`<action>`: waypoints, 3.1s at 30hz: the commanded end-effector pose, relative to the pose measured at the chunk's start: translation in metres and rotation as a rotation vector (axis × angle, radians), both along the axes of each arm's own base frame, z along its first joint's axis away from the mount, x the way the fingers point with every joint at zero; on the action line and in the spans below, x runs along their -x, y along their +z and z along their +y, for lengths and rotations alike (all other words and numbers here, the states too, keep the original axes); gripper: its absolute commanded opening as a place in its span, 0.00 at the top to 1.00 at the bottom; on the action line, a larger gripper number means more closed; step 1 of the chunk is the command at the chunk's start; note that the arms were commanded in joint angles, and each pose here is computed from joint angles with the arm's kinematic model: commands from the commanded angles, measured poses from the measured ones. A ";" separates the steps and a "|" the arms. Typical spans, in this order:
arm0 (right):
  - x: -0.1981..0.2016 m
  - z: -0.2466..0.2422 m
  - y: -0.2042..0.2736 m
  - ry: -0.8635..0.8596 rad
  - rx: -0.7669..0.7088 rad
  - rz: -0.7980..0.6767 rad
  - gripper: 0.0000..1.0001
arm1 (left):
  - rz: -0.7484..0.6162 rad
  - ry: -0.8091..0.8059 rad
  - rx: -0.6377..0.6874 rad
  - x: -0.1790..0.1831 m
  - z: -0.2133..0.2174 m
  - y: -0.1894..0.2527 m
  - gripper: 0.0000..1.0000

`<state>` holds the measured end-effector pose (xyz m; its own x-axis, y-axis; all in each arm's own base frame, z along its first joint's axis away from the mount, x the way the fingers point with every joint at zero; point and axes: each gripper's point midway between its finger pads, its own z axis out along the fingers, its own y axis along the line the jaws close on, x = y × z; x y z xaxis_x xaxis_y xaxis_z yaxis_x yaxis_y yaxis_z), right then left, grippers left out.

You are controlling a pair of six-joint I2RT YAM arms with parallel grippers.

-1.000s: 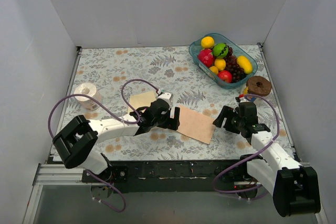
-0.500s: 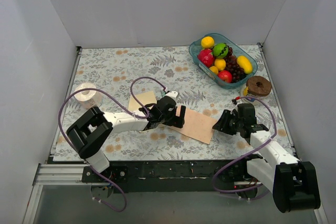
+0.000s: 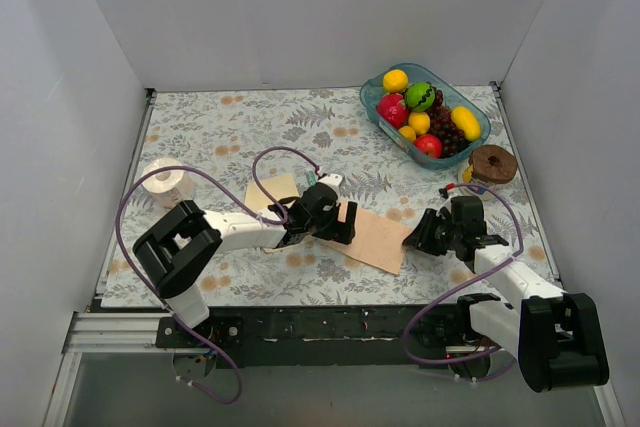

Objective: Place the letter into the envelope and seal it
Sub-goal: Press the letter at the center of the board, then fold the letter at the center of the board.

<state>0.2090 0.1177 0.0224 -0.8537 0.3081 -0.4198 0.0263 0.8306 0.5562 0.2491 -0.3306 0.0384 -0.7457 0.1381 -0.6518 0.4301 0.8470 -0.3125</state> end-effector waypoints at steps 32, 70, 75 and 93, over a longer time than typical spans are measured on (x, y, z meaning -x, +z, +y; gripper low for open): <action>0.022 -0.002 -0.033 0.001 0.010 0.128 0.73 | 0.023 -0.292 0.363 0.033 -0.062 0.081 0.08; 0.014 -0.016 -0.026 -0.070 0.086 0.155 0.27 | 0.273 -0.376 0.502 0.074 -0.080 0.027 0.07; 0.003 -0.036 -0.007 -0.173 0.174 0.090 0.22 | 0.288 -0.348 0.480 0.076 -0.073 0.014 0.08; -0.014 0.005 0.025 0.079 0.009 -0.066 0.40 | 0.315 -0.321 0.430 0.077 -0.068 -0.009 0.09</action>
